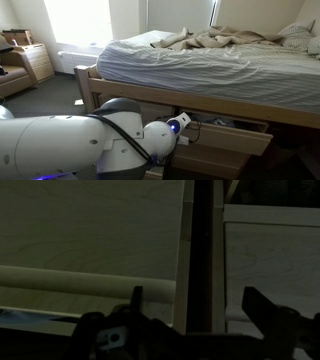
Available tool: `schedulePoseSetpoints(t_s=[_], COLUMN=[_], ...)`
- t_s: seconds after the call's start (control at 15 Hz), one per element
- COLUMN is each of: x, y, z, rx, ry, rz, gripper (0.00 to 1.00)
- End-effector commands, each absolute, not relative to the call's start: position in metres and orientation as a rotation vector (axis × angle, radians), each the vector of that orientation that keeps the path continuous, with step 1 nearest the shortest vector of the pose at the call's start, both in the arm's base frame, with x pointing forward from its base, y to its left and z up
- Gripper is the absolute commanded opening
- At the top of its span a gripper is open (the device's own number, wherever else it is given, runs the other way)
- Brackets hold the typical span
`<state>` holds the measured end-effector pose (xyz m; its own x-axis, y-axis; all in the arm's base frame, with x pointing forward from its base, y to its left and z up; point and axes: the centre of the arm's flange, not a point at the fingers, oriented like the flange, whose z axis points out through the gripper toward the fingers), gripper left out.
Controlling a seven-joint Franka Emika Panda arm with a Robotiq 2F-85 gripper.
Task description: Close the top drawer of the bed.
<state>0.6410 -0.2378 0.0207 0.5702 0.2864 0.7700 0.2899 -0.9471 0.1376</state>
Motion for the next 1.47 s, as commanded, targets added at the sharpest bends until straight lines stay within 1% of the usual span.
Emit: schedulePoseSetpoints(t_s=[0.0, 0.33, 0.53, 0.6, 0.8, 1.0, 1.33, 1.4], x=[0.641, 0.640, 0.645, 0.647, 0.649, 0.645, 0.631, 0.637], y=[-0.238, -0.238, -0.242, -0.246, -0.258, -0.249, -0.243, -0.250], z=[0.021, 0.023, 0.011, 0.002, -0.007, 0.007, 0.053, 0.063], rx=[-2.778, -2.791, -2.887, -2.945, -2.991, -2.934, -2.755, -2.710], ry=[-0.506, -0.517, -0.498, -0.490, -0.460, -0.499, -0.546, -0.493], rz=[-1.364, -1.366, -1.301, -1.235, -1.219, -1.333, -1.673, -1.642], gripper=[1.00, 1.00, 1.00, 1.00, 1.00, 1.00, 1.00, 1.00])
